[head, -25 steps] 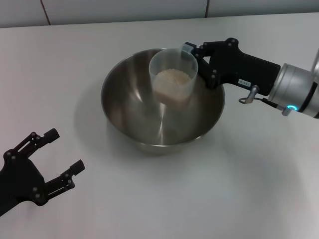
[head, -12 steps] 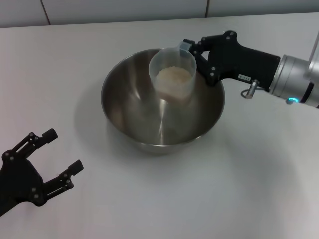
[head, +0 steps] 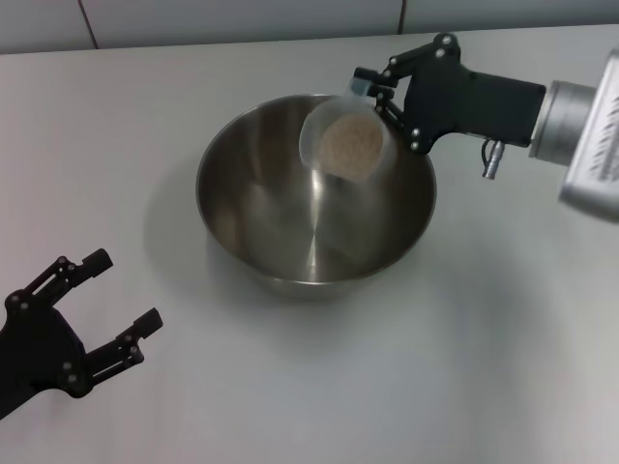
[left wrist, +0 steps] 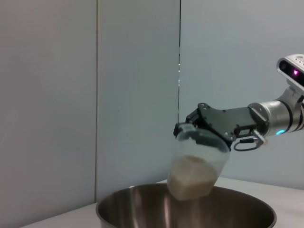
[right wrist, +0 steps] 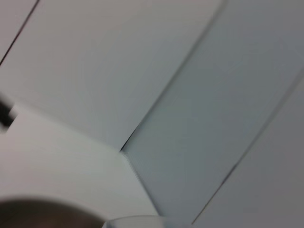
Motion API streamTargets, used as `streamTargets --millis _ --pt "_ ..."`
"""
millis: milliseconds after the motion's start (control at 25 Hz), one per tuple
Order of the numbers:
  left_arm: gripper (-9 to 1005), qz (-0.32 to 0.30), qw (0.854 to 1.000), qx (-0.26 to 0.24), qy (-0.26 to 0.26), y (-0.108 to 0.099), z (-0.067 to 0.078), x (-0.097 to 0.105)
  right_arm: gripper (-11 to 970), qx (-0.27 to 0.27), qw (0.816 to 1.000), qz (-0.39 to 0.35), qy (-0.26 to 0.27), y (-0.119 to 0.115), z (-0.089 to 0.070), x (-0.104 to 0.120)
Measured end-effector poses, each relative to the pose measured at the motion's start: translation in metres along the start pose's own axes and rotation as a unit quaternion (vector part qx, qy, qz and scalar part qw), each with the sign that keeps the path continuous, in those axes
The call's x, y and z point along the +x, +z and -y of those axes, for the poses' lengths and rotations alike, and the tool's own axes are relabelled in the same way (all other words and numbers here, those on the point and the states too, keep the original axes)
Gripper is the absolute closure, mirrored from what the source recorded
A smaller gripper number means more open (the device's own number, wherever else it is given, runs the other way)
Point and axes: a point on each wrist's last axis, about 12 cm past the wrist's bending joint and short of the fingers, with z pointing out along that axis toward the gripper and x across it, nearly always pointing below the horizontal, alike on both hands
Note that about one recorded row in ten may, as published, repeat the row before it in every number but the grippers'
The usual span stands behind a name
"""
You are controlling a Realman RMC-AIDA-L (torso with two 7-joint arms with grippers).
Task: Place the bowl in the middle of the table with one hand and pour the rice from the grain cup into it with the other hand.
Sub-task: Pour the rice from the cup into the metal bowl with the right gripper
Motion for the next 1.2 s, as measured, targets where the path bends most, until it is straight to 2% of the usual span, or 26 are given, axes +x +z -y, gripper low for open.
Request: streamTargets --millis 120,160,240,320,360,400,440,600,720,760,840,1120,1160,1200 --pt "127 0.0 1.0 0.0 0.0 0.0 0.0 0.0 937 -0.013 0.997 -0.02 -0.07 0.006 -0.003 0.002" --pt "127 0.0 1.0 0.0 0.0 0.0 0.0 0.0 937 -0.012 0.993 -0.026 -0.114 0.01 -0.004 0.003" --pt "127 0.0 1.0 0.0 0.0 0.0 0.0 0.0 937 -0.009 0.991 -0.026 -0.13 0.012 -0.004 0.003" --pt "127 0.0 1.0 0.0 0.0 0.0 0.0 0.0 937 0.003 0.985 -0.023 -0.173 0.015 -0.006 0.001" --pt "127 0.002 1.0 -0.003 0.0 0.0 0.0 0.0 937 0.019 0.976 -0.017 -0.216 0.018 -0.008 -0.002" --pt "127 0.002 1.0 -0.003 0.0 0.0 0.0 0.0 937 0.019 0.976 -0.017 -0.216 0.018 -0.008 -0.002" --pt "127 0.004 1.0 -0.005 0.0 0.0 -0.001 -0.001 938 0.025 0.971 -0.015 -0.238 0.02 -0.01 -0.003" --pt "127 0.004 1.0 -0.006 0.001 0.0 -0.001 -0.001 938 0.032 0.936 -0.014 -0.35 0.026 -0.022 -0.005" --pt "127 0.006 1.0 -0.008 0.002 0.001 -0.003 -0.002 938 0.024 0.911 -0.016 -0.411 0.028 -0.03 -0.004" --pt "127 0.006 1.0 -0.008 0.002 0.001 -0.003 -0.002 938 0.017 0.893 -0.017 -0.449 0.029 -0.036 -0.002" --pt "127 0.007 1.0 -0.009 0.003 0.001 -0.003 -0.002 938 0.015 0.887 -0.018 -0.461 0.028 -0.037 -0.001" --pt "126 0.008 1.0 -0.012 0.004 0.001 -0.004 -0.003 937 0.023 0.828 -0.014 -0.56 0.029 -0.038 -0.003" --pt "126 0.009 1.0 -0.014 0.004 0.001 -0.005 -0.003 937 0.03 0.813 -0.01 -0.582 0.031 -0.038 -0.006" --pt "126 0.009 1.0 -0.014 0.004 0.001 -0.005 -0.003 937 0.03 0.813 -0.01 -0.582 0.031 -0.038 -0.006"
